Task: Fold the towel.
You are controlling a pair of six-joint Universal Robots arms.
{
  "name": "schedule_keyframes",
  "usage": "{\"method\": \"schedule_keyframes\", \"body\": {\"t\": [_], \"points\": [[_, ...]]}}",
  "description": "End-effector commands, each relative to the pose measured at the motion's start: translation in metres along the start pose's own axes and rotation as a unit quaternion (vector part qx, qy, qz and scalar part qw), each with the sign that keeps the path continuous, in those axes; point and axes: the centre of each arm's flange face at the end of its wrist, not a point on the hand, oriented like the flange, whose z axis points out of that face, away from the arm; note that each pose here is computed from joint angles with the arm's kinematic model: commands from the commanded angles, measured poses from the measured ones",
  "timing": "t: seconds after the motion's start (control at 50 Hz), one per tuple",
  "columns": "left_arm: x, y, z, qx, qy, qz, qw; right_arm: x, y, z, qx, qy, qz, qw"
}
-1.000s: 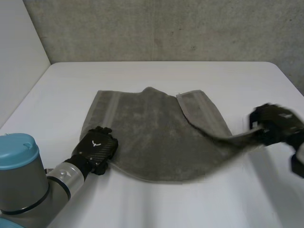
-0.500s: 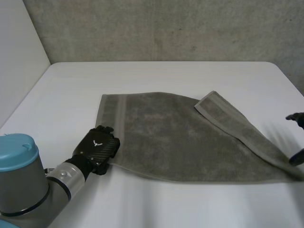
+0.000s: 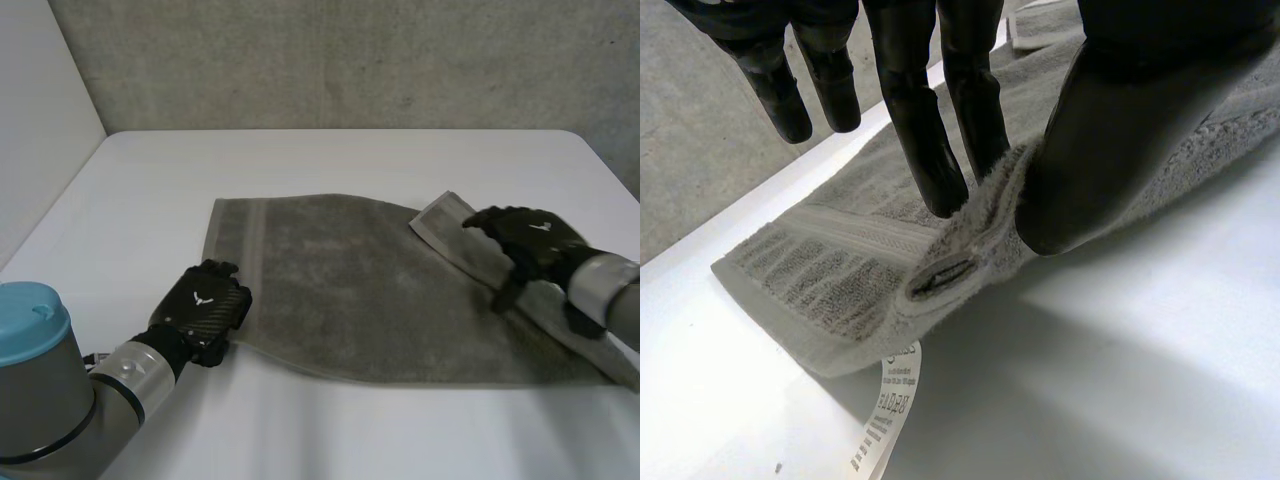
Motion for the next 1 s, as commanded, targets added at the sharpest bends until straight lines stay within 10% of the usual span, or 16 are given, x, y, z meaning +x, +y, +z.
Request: {"method": "schedule_keyframes", "body": {"t": [0.02, 0.68, 1.0], "points": [[0.001, 0.001, 0.0, -0.001, 0.002, 0.0, 1.0, -0.004, 0.012, 0.061, -0.009, -0.016, -0.02, 1.0], [-0.001, 0.001, 0.0, -0.002, -0.001, -0.001, 1.0, 0.035, 0.02, 0.105, -0.019, 0.083, -0.172, 0.981], [-0.004, 0.001, 0.0, -0.001, -0.006, -0.002, 1.0, 0.138, 0.011, 0.107, -0.007, 0.231, -0.216, 0.949]]}}
